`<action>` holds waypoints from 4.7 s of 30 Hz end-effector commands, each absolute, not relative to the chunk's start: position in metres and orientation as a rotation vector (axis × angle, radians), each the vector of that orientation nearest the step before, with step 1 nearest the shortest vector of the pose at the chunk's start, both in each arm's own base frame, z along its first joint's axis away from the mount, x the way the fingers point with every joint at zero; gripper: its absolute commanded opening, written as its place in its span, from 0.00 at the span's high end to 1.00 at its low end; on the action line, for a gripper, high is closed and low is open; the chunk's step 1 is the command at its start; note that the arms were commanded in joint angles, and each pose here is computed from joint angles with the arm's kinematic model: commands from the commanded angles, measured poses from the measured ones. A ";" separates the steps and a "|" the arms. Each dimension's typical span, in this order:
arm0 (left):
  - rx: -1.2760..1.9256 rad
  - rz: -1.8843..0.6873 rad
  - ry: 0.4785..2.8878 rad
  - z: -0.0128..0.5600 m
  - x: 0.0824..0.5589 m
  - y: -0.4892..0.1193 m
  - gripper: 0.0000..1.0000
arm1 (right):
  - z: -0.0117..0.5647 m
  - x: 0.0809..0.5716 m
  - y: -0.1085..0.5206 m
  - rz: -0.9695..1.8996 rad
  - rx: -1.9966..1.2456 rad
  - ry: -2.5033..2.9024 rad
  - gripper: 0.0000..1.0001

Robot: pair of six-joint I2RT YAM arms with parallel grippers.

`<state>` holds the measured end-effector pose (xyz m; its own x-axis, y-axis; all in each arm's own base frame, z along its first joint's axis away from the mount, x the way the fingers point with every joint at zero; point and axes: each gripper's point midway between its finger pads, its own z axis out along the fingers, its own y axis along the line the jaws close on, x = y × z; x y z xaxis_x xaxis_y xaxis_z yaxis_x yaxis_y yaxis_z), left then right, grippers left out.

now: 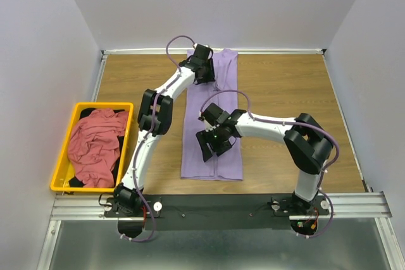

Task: Fold and stack the t-shirts
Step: Fold the tshirt

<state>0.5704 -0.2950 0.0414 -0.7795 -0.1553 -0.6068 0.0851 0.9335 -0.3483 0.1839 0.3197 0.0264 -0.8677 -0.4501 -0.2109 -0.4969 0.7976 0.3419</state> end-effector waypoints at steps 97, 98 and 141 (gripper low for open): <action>0.201 -0.348 3.122 0.039 0.056 -0.219 1.00 | 0.024 0.080 0.183 0.499 0.000 3.152 0.99; 0.215 -0.359 3.112 0.042 0.058 -0.221 1.00 | 0.027 0.082 0.184 0.491 -0.009 3.146 0.99; 0.009 -0.138 2.422 0.075 0.417 -0.177 1.00 | 0.075 0.414 0.200 0.204 -0.038 2.566 0.99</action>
